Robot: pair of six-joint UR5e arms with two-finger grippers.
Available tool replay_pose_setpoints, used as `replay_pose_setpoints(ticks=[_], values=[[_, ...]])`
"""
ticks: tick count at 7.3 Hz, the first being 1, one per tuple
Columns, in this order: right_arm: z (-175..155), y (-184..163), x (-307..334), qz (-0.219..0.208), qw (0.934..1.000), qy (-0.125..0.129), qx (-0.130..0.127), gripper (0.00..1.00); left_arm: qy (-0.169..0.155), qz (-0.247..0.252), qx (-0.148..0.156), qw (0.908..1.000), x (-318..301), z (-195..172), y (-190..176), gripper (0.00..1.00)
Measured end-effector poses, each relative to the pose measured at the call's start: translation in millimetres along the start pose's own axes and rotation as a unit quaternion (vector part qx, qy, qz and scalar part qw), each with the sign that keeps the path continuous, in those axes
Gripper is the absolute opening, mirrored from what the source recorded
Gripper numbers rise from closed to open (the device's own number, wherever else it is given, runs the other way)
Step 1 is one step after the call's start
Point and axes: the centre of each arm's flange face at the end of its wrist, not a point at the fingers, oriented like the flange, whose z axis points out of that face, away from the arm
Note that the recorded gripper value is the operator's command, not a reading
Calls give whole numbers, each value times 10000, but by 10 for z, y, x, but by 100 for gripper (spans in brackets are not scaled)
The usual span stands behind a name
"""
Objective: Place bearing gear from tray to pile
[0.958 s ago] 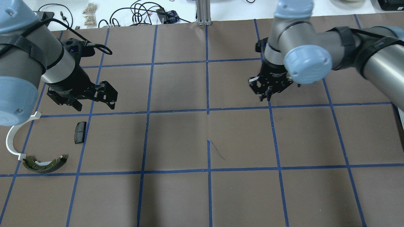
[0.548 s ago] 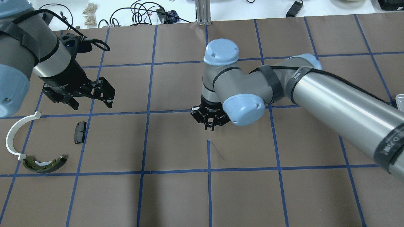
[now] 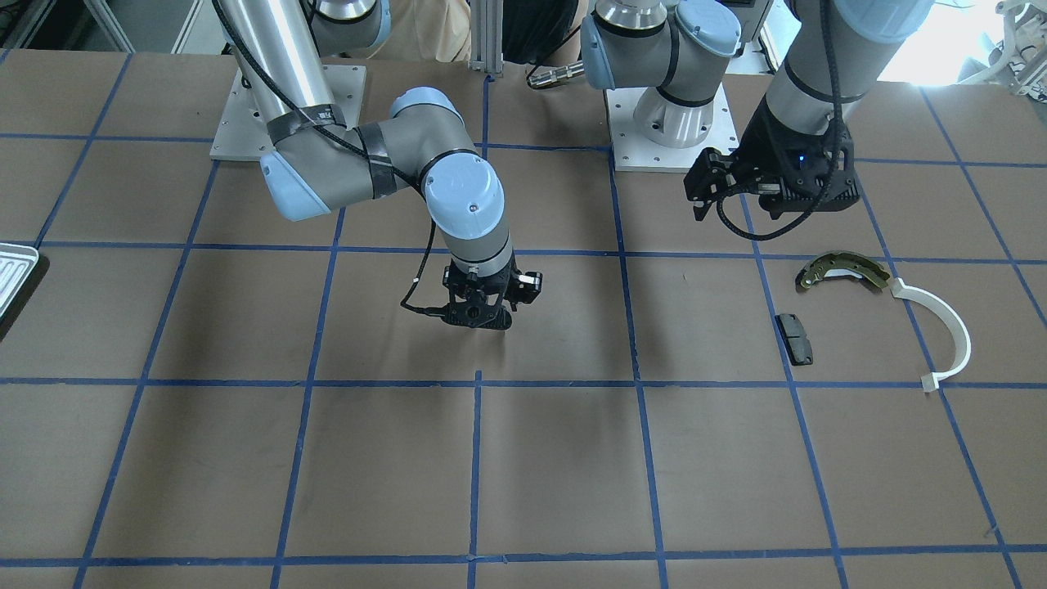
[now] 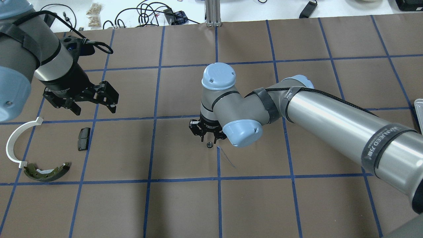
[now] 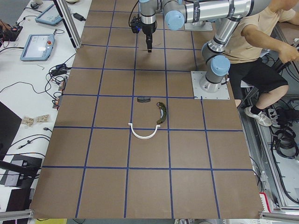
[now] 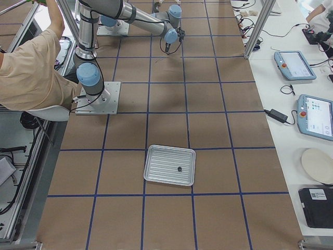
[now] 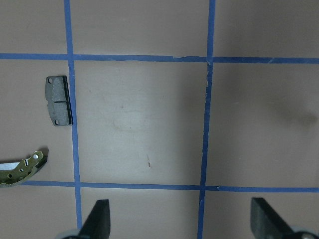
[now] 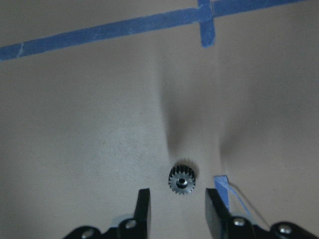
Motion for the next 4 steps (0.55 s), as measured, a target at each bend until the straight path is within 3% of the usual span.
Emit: replay_pose_setpoints(ticks=[1, 2, 4], values=[[-195, -234, 185, 12, 9998, 148, 139, 100, 21, -18, -29, 10000, 15, 53, -44, 100], [-475, -551, 611, -122, 9986, 453, 244, 100, 44, 3, -67, 10000, 64, 117, -90, 100], [-1132, -1052, 1788, -580, 9948, 763, 331, 100, 31, 194, -114, 9997, 471, 304, -167, 100]])
